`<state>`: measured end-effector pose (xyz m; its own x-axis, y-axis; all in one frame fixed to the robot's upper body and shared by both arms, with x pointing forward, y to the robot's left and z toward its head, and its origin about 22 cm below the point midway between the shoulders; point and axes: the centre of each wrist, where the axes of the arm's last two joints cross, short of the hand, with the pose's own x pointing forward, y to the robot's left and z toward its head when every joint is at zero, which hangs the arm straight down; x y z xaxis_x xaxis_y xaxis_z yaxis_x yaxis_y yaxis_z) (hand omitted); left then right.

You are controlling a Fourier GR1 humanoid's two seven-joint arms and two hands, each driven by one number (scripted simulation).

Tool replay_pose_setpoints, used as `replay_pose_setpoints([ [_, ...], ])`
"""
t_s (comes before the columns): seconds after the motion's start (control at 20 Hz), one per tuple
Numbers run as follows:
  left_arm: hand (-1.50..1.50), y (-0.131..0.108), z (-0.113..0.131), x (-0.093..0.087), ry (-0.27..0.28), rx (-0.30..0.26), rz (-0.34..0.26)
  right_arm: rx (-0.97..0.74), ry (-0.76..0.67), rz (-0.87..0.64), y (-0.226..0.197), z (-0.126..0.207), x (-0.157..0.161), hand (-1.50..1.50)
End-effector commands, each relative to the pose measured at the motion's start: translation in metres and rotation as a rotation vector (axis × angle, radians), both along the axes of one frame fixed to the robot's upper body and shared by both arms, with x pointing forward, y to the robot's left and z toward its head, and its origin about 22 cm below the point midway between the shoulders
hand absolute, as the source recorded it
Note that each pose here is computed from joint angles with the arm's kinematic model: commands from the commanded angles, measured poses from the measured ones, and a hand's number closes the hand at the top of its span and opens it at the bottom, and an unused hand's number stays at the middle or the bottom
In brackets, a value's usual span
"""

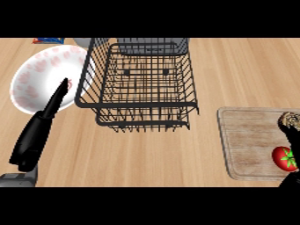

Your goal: Pick the tomato from the cutting board and place it in the tiered basket

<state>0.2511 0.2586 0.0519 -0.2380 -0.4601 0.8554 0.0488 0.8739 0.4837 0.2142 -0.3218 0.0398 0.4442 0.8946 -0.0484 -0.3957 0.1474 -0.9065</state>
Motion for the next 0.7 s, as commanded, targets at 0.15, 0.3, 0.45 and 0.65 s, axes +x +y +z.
replay_pose_setpoints([
  [0.15, 0.0, -0.002, 0.019, -0.015, 0.004, 0.009, -0.008, 0.021, 0.075, 0.059, -0.015, -0.024, 0.015, 1.5],
  [0.3, 0.0, 0.002, 0.0, 0.004, 0.013, 0.006, 0.009, 0.142, -0.056, 0.078, -0.022, -0.028, 0.002, 1.5],
  [0.45, 0.0, 0.011, -0.006, 0.001, 0.007, 0.016, -0.008, 0.075, -0.076, 0.158, 0.005, -0.037, 0.005, 1.5],
  [0.65, 0.0, 0.008, 0.004, 0.002, -0.011, 0.005, 0.011, 0.059, -0.162, 0.197, 0.003, -0.026, -0.01, 1.5],
])
